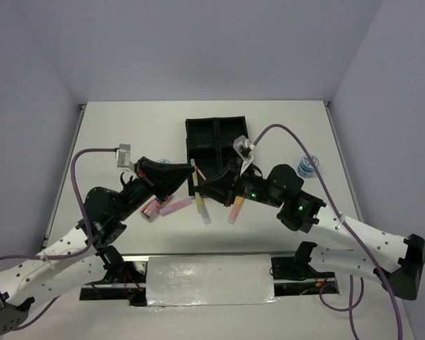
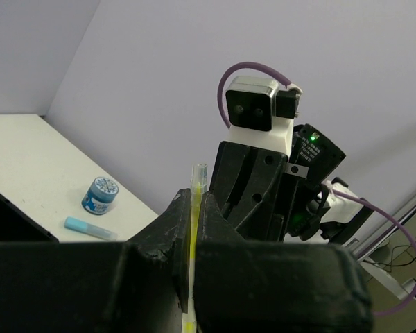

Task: Sort the stationery into containers
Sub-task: Close the pen cap on the pen.

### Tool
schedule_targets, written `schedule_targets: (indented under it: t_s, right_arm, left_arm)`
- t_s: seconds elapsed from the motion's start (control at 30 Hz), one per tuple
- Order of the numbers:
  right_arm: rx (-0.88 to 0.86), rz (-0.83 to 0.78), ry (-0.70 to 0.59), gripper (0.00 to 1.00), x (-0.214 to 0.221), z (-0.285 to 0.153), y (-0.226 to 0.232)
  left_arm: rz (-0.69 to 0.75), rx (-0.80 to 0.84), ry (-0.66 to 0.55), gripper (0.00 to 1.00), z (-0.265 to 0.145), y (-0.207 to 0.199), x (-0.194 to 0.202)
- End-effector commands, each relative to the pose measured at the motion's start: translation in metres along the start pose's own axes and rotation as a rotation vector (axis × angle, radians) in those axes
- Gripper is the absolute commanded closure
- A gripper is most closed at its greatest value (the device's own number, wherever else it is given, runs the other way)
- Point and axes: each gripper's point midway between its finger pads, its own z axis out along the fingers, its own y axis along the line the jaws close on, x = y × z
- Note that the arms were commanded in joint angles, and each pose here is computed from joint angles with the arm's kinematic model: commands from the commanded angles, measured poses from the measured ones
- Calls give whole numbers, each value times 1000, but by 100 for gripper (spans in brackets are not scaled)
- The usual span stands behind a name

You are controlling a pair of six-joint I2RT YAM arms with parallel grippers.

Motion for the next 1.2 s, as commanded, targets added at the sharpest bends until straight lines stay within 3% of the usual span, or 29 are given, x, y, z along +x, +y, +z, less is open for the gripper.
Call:
schedule_targets:
  t_s: [0.0,1.17]
  right_arm:
    - [-127,-80,-314,100,-86,-11,44]
    - [-242,-221,-456,100,-164,-3,76]
  left_arm:
    - [-18,-11,41,100,-5,8,16]
    - [-26,-4,104,100,-9,14,42]
